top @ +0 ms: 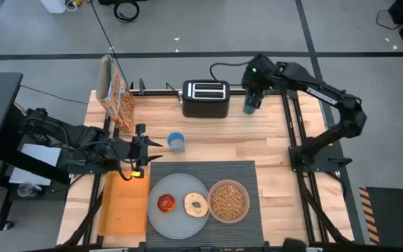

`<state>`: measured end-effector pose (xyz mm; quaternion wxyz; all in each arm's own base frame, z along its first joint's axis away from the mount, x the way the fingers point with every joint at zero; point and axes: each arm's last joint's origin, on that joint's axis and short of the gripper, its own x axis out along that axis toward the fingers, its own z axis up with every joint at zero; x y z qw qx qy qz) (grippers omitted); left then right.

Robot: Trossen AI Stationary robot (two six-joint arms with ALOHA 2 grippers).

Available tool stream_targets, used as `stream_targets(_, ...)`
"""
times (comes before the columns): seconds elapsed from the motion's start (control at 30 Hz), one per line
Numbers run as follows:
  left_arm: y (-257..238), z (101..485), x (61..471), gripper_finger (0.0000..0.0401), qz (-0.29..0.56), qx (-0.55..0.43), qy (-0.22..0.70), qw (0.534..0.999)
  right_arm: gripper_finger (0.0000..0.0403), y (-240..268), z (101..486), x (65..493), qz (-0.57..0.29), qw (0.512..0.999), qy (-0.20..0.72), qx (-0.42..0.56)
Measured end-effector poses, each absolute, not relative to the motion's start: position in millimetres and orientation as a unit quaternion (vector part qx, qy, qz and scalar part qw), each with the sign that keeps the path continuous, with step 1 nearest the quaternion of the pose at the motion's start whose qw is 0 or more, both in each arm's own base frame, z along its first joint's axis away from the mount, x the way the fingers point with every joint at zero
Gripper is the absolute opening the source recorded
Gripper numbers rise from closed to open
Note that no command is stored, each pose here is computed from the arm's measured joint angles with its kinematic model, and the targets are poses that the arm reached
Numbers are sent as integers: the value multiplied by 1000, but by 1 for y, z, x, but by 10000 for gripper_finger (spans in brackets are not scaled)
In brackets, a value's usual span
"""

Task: Arrange a breakfast setting
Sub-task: Put the black spoon on the right of the gray table mat

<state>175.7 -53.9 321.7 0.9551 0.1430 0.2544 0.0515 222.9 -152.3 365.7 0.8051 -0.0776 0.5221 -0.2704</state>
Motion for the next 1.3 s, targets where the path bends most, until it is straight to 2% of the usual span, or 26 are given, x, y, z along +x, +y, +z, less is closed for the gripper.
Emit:
stream_targets(0.3,-44,319,177,167,76,147,273,948,176,-205,342,236,-244,763,589,-106)
stream_targets(0.63,-36,314,175,167,90,152,303,936,176,-247,349,226,-225,772,591,-57)
stream_targets(0.83,-36,312,173,167,91,151,315,932,174,-254,341,213,-210,760,615,-16)
stream_targets(1.3,-36,311,173,167,92,147,321,931,173,-262,332,205,-208,754,623,-14)
